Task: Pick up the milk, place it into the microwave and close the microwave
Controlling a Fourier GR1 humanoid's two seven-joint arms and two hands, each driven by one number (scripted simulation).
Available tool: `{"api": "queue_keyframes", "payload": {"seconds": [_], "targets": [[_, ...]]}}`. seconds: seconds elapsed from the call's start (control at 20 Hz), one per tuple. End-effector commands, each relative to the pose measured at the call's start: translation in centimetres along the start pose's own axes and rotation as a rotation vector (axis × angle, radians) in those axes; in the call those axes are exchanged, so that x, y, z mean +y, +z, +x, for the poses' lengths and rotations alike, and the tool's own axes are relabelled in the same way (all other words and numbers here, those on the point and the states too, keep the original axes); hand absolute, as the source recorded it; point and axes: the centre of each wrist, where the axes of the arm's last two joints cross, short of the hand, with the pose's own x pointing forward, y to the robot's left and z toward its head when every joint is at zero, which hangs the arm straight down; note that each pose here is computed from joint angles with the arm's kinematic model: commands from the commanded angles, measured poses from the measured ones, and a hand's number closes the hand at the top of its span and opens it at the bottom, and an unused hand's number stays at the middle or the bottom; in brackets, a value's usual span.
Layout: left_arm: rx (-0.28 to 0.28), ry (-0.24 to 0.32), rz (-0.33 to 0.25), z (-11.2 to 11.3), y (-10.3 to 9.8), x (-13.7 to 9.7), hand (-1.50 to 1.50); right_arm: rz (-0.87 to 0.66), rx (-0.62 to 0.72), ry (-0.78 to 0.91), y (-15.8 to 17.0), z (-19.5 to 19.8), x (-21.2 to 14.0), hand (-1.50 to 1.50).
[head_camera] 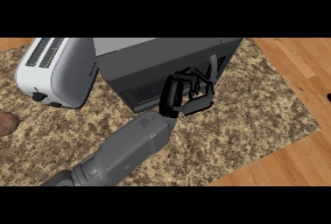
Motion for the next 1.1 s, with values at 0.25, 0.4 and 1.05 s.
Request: {"api": "queue_keyframes", "payload": {"seconds": [0.25, 0.4, 1.05], "targets": [[0.017, -0.064, -0.046, 0.0, -1.7, 0.4, 1.50, 0.051, -0.013, -0.021, -0.5, 0.6, -0.2, -1.50], [0.048, -0.120, -0.019, -0.5, -1.7, 0.9, 1.50, 0.070, -0.028, -0.050, -0.8, 0.5, 0.1, -1.50], [0.207, -0.221, 0.147, -2.7, 0.0, 3.0, 1.50, 0.091, -0.021, -0.049, -0.5, 2.0, -0.2, -1.50]]}}
